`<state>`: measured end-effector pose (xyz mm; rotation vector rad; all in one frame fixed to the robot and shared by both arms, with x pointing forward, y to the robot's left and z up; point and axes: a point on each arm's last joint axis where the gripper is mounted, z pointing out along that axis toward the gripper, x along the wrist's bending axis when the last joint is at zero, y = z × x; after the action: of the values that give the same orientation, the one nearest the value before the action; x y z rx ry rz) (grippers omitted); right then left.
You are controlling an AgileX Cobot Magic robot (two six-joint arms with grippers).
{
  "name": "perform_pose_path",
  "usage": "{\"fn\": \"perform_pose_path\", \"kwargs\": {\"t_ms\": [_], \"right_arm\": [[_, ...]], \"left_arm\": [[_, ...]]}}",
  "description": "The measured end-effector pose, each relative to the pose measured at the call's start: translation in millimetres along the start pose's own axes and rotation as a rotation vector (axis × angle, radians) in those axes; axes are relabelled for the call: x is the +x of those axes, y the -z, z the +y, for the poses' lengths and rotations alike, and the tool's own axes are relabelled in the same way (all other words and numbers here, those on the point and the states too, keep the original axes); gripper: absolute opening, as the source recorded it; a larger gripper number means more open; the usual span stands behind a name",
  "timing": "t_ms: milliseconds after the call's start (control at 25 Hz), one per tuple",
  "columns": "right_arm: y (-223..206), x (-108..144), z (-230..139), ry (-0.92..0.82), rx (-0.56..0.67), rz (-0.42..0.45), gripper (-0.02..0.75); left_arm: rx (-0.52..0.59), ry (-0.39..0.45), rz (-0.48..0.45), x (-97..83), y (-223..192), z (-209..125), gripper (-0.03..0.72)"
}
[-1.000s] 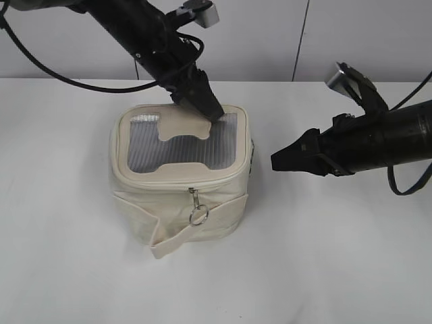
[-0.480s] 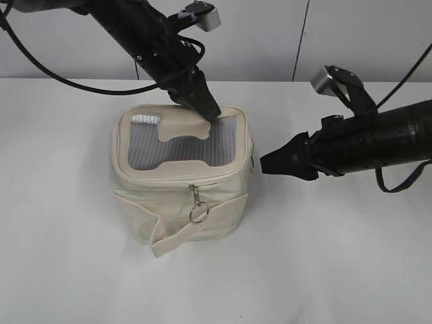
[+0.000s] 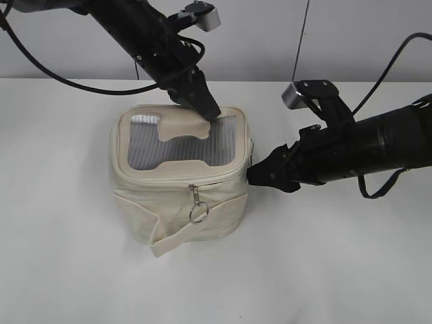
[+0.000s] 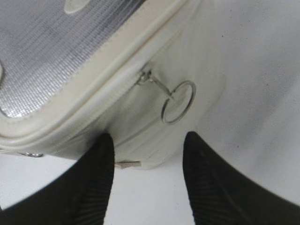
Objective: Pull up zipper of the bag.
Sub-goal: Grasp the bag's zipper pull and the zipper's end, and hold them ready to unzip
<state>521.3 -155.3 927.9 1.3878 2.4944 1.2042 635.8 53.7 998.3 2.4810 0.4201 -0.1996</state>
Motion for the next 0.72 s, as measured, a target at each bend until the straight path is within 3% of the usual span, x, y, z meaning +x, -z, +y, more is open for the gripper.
{"fn": "perform_pose_path", "kwargs": {"t_ms": [440,520,680,720], "right_arm": [[-17.5,-10.4,8.5,-0.028,-0.001,-0.018,0.371],[-17.3,-10.5,15.2,-0.022,-0.020,-0.018,0.293],[-18.1,-10.1,20.7,-0.034,-0.032,-0.012,0.033],[-18.1,-9.9,19.9,-0.039,-0.024,-0.011,0.011]], "left_arm": [[-0.001,0.000,0.000,0.0,0.0,0.1,0.045],[-0.001,0.000,0.000,0.0,0.0,0.1,0.045],[-0.002,0.000,0.002,0.2,0.0,0.2,0.043],[-0.003,0.000,0.002,0.2,0.0,0.2,0.043]]}}
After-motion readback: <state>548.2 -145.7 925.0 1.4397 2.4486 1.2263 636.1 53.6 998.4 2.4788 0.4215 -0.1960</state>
